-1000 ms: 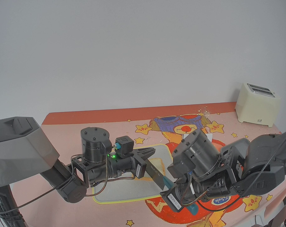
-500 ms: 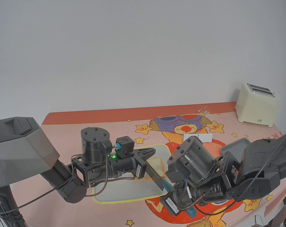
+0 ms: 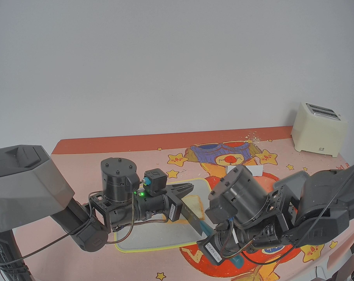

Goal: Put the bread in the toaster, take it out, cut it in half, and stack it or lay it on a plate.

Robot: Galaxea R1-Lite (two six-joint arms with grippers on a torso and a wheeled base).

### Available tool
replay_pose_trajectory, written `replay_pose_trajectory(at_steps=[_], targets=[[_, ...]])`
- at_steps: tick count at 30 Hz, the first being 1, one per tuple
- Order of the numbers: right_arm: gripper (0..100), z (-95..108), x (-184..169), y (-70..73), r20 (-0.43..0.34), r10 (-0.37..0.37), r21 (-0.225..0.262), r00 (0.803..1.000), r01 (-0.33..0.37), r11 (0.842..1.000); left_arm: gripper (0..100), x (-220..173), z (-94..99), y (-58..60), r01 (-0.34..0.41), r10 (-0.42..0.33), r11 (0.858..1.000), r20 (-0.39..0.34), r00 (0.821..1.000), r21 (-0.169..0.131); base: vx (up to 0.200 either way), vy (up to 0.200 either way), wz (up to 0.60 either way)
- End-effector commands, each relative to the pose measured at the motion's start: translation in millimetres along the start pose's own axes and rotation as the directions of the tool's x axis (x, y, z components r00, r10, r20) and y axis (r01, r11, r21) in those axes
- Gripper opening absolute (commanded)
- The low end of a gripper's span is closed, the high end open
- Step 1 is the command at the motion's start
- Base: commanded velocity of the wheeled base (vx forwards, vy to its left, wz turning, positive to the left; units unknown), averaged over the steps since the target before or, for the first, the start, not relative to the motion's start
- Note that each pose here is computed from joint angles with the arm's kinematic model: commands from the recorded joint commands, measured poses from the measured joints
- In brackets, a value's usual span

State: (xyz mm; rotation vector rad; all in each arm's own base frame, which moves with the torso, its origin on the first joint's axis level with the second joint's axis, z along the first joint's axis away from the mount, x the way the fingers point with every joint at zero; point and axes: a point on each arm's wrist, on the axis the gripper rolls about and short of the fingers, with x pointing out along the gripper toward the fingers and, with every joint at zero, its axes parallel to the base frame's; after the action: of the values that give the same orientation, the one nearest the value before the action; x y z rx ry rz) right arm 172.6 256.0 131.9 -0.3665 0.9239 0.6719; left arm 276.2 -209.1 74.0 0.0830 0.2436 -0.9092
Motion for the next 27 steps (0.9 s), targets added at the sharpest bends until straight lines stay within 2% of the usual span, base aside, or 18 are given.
replay_pose_trajectory(at_steps=[1, 9, 20, 27], targets=[[0, 6.9, -9.2, -2.1, 0.042, 0.004, 0.012, 0.999, -0.005, 1.000, 0, 0.5, -1.2, 0.0, 0.001, -0.001, 1.000, -0.004, 1.000, -0.001, 0.000, 0.000, 0.00], [0, 5.3, -6.9, -2.6, 0.033, 0.002, 0.013, 0.999, -0.002, 1.000, 0, 0.3, -0.4, 0.5, -0.001, 0.001, 1.000, -0.001, 1.000, -0.002, 0.000, 0.000, 0.00], [0, -7.6, 0.9, -2.0, -0.020, -0.002, 0.003, 1.000, 0.002, 1.000, 0, -2.1, 19.3, 0.6, -0.004, 0.003, 1.000, 0.064, 0.998, 0.014, 0.000, 0.000, 0.00], [0, -15.8, 4.0, -3.3, -0.049, -0.009, -0.001, 0.999, 0.009, 1.000, 0, -1.9, 20.0, 0.1, -0.001, 0.000, 1.000, 0.068, 0.998, 0.015, 0.000, 0.000, 0.00]])
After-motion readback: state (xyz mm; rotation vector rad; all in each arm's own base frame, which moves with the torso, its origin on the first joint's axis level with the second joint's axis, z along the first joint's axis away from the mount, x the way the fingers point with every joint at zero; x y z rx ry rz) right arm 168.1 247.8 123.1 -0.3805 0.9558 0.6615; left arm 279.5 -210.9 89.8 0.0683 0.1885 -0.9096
